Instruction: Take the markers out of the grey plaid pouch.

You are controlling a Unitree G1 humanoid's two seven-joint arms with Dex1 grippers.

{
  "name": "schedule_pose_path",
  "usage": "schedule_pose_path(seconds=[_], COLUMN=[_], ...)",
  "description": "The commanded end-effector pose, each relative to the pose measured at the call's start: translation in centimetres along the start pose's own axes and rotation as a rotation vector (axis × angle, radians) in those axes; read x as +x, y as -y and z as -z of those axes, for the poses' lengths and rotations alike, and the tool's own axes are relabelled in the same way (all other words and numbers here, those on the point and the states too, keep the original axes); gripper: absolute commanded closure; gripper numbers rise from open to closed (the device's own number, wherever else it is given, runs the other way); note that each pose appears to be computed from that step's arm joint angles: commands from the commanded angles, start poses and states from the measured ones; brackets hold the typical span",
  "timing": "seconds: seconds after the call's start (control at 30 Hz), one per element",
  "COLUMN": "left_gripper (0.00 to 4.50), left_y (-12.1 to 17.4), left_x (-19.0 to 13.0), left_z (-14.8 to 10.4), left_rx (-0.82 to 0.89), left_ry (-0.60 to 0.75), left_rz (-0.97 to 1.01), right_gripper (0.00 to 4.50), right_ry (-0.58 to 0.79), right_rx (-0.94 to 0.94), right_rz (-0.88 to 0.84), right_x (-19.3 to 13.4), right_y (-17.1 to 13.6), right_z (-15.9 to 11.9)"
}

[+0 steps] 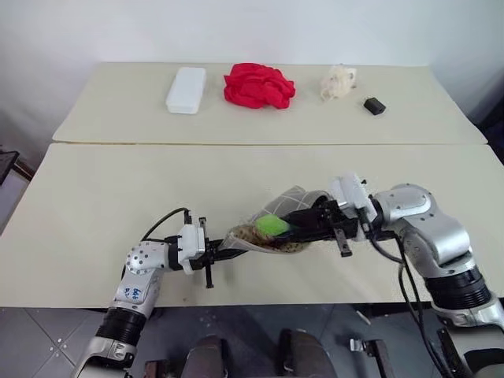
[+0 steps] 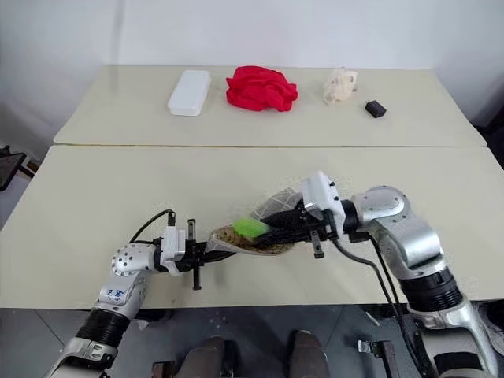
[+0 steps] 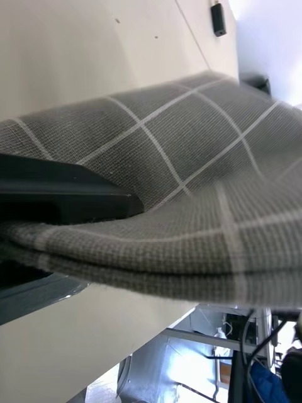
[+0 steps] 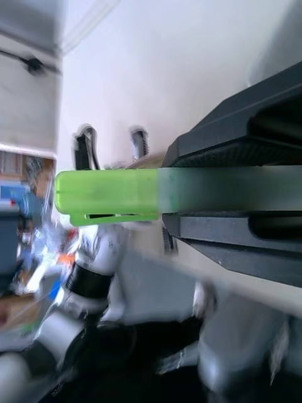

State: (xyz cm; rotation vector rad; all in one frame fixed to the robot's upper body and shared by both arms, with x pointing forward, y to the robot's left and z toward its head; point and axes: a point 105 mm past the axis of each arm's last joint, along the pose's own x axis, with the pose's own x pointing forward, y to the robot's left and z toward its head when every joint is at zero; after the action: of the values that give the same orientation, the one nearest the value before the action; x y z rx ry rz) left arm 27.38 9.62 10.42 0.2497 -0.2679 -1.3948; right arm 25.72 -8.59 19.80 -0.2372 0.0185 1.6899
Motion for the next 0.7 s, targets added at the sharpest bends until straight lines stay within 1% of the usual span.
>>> schedule_pose_path(seconds=[0.03, 0.07, 0.17, 0.27, 0.33, 0.43, 0.5, 0.53, 0.6, 0.63, 0.67, 0.7], left_gripper=[4.50, 4.50, 4.50, 4.50, 4.50, 4.50, 4.50, 4.50, 4.50, 4.50, 4.50, 4.50], left_y=[0.1, 0.1, 0.0, -0.2, -0.2, -0.3, -0.4, -0.4, -0.5, -0.5, -0.4, -0.4], left_x=[-0.9, -0.8, -0.7, -0.7, -0.7, -0.8, -0.9, -1.0, -1.2, -1.3, -1.4, -1.4], left_z=[0.9, 0.8, 0.6, 0.3, 0.2, 0.0, -0.3, -0.5, -0.9, -1.1, -1.3, -1.5], left_rx=[-0.025, -0.024, -0.029, -0.040, -0.045, -0.046, -0.047, -0.051, -0.063, -0.069, -0.082, -0.093], left_ry=[-0.047, -0.046, -0.036, -0.019, -0.013, -0.011, -0.005, 0.001, 0.011, 0.015, 0.022, 0.027], left_rz=[-0.012, -0.011, -0.014, -0.023, -0.020, -0.018, -0.013, -0.012, -0.009, -0.006, 0.002, 0.008], right_gripper=[4.00, 4.00, 4.00, 4.00, 4.00, 4.00, 4.00, 4.00, 4.00, 4.00, 4.00, 4.00], right_ry=[0.047, 0.060, 0.081, 0.085, 0.123, 0.215, 0.314, 0.345, 0.369, 0.332, 0.260, 0.203], right_rx=[0.104, 0.148, 0.383, 0.533, 0.590, 0.587, 0.551, 0.524, 0.494, 0.481, 0.464, 0.449], right_rz=[-0.062, -0.078, -0.175, -0.227, -0.243, -0.222, -0.156, -0.093, 0.013, 0.102, 0.214, 0.286], right_x=[-0.7, -0.6, -0.9, -1.4, -1.6, -1.9, -2.9, -3.9, -5.2, -6.3, -7.7, -8.6], right_y=[-1.1, -1.2, -2.4, -3.2, -3.3, -2.6, -1.5, -0.9, 0.1, 0.6, 1.1, 1.3], right_z=[-1.3, -1.5, -2.1, -2.4, -2.9, -4.5, -6.3, -7.0, -7.6, -7.2, -6.3, -5.6])
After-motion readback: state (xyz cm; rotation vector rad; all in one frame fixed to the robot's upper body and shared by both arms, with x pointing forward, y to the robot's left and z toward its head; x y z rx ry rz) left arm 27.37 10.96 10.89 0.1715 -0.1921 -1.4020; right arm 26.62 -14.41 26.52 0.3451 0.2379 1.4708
